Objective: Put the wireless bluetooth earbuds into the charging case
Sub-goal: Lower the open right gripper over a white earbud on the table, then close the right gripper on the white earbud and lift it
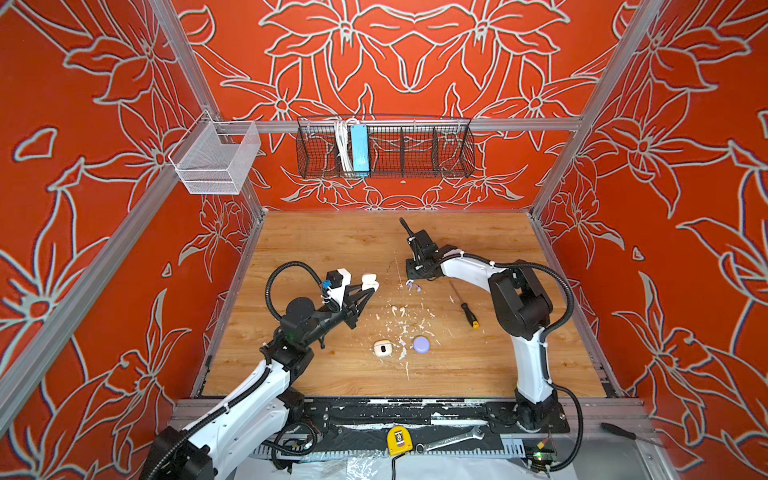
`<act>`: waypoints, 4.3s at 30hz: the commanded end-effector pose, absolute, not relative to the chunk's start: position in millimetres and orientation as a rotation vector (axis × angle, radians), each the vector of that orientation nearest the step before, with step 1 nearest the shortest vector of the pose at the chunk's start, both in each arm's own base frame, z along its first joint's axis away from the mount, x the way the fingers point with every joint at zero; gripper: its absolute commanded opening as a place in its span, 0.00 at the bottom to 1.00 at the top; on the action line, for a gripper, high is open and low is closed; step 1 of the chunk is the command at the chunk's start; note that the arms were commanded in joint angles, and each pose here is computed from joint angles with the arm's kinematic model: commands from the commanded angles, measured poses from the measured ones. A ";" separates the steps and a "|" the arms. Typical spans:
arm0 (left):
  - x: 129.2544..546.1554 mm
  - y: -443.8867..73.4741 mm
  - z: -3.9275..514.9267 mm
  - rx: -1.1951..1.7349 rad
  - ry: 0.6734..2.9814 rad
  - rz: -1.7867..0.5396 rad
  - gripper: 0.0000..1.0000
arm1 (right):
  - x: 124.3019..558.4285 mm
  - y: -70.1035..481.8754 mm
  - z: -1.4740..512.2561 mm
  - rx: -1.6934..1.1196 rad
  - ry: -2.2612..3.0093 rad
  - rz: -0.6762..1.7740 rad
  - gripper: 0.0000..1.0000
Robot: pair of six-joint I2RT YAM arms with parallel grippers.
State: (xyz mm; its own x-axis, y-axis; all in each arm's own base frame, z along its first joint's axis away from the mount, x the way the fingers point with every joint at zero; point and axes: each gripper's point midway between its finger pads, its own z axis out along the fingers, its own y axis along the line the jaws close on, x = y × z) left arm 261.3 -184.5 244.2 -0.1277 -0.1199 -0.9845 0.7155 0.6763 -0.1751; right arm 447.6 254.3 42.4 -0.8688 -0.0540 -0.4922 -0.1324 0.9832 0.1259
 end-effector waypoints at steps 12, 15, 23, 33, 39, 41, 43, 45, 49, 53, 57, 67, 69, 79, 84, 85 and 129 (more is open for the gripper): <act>259.9 -179.9 260.2 0.496 1.492 -0.747 0.00 | 454.1 228.3 13.8 -0.068 2.689 0.143 0.32; 259.9 -180.0 261.1 0.497 1.490 -0.747 0.00 | 457.9 226.2 13.3 -0.050 2.688 0.151 0.32; 260.7 -179.7 260.0 0.497 1.493 -0.741 0.00 | 468.4 228.7 16.3 -0.053 2.684 0.148 0.32; 261.0 -181.6 257.2 0.511 1.498 -0.743 0.00 | 466.1 226.8 72.1 -0.060 2.601 0.214 0.32; 259.3 -185.9 257.7 0.536 1.491 -0.765 0.00 | 459.0 234.7 99.0 -0.095 2.564 0.305 0.41; 259.8 -186.0 256.2 0.533 1.498 -0.767 0.00 | 460.4 237.8 95.9 -0.105 2.577 0.313 0.43; 260.7 -185.3 255.8 0.527 1.502 -0.763 0.00 | 462.8 240.9 89.9 -0.119 2.599 0.316 0.46; 261.8 -184.3 254.8 0.522 1.509 -0.756 0.00 | 463.6 244.5 82.0 -0.135 2.621 0.317 0.52; 260.8 -185.3 256.5 0.532 1.502 -0.758 0.00 | 465.1 249.8 72.2 -0.160 2.647 0.317 0.57; 260.6 -187.1 256.2 0.539 1.502 -0.768 0.00 | 466.0 253.9 63.8 -0.190 2.675 0.293 0.57; 263.2 -185.1 253.9 0.524 1.513 -0.756 0.00 | 467.7 254.6 57.7 -0.198 2.689 0.269 0.56; 263.2 -182.8 254.8 0.513 1.512 -0.745 0.00 | 469.9 261.8 43.5 -0.261 2.727 0.177 0.51; 263.1 -182.7 255.2 0.513 1.511 -0.745 0.00 | 470.4 259.8 40.7 -0.269 2.733 0.145 0.50; 263.1 -182.6 254.0 0.510 1.515 -0.747 0.00 | 468.7 260.4 22.4 -0.301 2.774 0.109 0.43; 263.4 -182.3 254.2 0.509 1.514 -0.743 0.00 | 468.9 260.2 16.8 -0.304 2.785 0.096 0.40; 263.5 -182.2 254.0 0.508 1.514 -0.743 0.00 | 469.3 260.6 17.1 -0.304 2.783 0.097 0.39; 280.6 -184.6 230.3 0.477 1.556 -0.733 0.00 | 439.6 281.4 246.3 -0.055 2.089 0.488 0.14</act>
